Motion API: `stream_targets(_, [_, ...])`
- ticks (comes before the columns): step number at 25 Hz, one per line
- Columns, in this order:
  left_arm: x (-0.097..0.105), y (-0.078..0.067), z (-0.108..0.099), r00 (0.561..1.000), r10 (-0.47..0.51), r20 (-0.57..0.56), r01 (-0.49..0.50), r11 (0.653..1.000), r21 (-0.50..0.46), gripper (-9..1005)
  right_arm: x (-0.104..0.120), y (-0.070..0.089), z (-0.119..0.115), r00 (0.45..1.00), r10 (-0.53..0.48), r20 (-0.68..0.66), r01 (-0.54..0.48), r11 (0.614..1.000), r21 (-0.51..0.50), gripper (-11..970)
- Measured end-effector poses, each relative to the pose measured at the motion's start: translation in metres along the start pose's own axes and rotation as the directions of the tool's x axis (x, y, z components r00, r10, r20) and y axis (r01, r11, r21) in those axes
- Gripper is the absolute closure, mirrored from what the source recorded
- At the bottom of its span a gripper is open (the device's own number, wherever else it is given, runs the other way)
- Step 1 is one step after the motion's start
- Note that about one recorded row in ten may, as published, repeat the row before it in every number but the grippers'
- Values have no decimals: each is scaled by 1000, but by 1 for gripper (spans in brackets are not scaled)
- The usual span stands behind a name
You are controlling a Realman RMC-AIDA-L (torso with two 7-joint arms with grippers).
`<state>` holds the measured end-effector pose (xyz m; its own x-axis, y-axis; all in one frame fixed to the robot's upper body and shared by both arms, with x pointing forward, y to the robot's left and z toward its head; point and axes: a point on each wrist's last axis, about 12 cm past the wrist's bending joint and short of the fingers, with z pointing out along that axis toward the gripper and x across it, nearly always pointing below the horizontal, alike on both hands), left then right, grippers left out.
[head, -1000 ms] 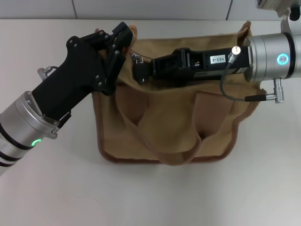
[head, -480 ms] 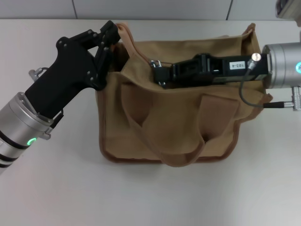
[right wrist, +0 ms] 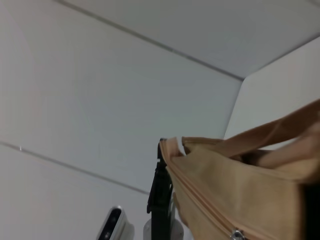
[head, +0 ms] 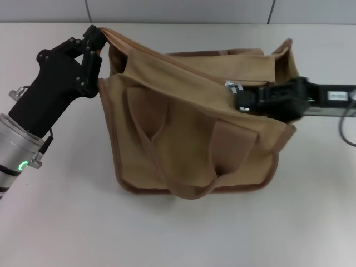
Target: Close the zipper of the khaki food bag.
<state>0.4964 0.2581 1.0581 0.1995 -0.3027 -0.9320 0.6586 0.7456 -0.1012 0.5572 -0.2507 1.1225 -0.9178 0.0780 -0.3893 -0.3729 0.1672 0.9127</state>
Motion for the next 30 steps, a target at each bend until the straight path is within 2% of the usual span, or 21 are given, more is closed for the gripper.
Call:
stream_targets(5, [1,1,0,1000,-1,-5,1,1000,-9,958,20,-6,-35,997,24,79,-25,1000,12,950])
stream_targets(10, [2,0,1,1000,-10,-8,10,1000,-11,957,31,-8,-50,993,15,115,-18,1000,19,948])
stream_targets(14, [3,0,3,1000,-11,-11,11,1000,-13,956,37,-3,-67,983,-57,174,59,998,-11,946])
stream_targets(17, [3,0,3,1000,-13,-12,13,1000,-14,956,39,5,-80,971,-109,213,123,991,-53,945])
stream_targets(18, [3,-1,4,1000,-14,-8,14,1000,-7,955,41,11,-86,962,-148,231,171,982,-84,945])
stream_targets(19, [3,-1,4,1000,-14,-8,14,1000,-7,955,41,11,-86,962,-148,231,171,982,-84,944])
stream_targets(22, [0,-1,10,1000,-8,3,7,999,35,954,43,17,-92,941,-221,255,253,962,-103,943])
stream_targets(23, [-3,-1,12,1000,-9,15,8,999,53,954,44,17,-92,925,-271,267,305,948,-95,904])
stream_targets(30, [-31,7,27,986,5,167,-30,989,146,823,43,17,-85,892,-359,273,395,914,-87,636])
